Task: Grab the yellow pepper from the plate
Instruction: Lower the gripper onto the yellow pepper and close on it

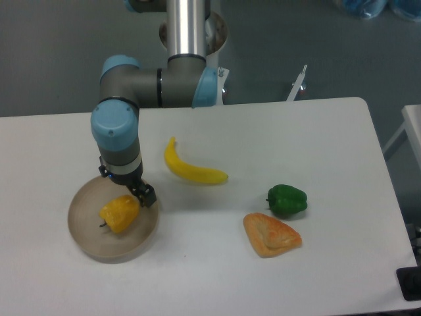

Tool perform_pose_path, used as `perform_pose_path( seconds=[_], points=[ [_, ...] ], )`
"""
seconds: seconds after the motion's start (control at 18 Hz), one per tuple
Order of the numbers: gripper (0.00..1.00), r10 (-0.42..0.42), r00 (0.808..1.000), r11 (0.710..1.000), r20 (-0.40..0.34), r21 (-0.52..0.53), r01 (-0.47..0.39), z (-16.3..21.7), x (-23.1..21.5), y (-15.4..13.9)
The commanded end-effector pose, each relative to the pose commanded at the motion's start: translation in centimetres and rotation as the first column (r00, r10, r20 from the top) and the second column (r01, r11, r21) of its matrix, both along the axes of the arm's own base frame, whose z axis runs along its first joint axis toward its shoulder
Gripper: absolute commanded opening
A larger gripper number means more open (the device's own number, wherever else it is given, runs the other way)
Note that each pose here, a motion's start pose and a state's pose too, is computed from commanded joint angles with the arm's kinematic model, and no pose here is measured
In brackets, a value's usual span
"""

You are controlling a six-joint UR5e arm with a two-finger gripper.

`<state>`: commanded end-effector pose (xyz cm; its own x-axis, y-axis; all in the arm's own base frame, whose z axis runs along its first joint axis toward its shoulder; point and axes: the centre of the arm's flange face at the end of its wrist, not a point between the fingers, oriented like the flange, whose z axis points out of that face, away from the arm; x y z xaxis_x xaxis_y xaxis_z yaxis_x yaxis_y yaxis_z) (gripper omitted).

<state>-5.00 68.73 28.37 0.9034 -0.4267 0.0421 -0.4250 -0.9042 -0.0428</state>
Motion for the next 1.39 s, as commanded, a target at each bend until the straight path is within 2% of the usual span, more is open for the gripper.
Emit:
perform_pose_path(
  seconds=[0.72,0.89,1.06,1.11,1.17,1.28,1.39],
  points=[
    [1.0,0.006,1.0,1.0,-0.006,0.013,-0.006,-2.5,0.8,1.6],
    [1.0,0.003,1.0,1.0,-0.005,0.004,-0.003,-3.3,2.3,2.1],
    [0.59,0.023,1.0,1.0,-0.006,0.006,-0.023,-3.5,2.3,2.7],
    [0.38,0.023,1.0,1.0,-0.004,0.005,-0.023,-3.7,2.3,2.7],
    [0.27,0.023,1.0,1.0,-0.003,0.006,-0.023,-3.6,2.3,2.7],
    [0.13,0.023,1.0,1.0,-0.006,0.013,-0.023,-3.0,2.3,2.7],
    [0.12,0.013,1.0,0.999,-0.013,0.038,-0.012,-1.1,2.2,2.8]
  ],
)
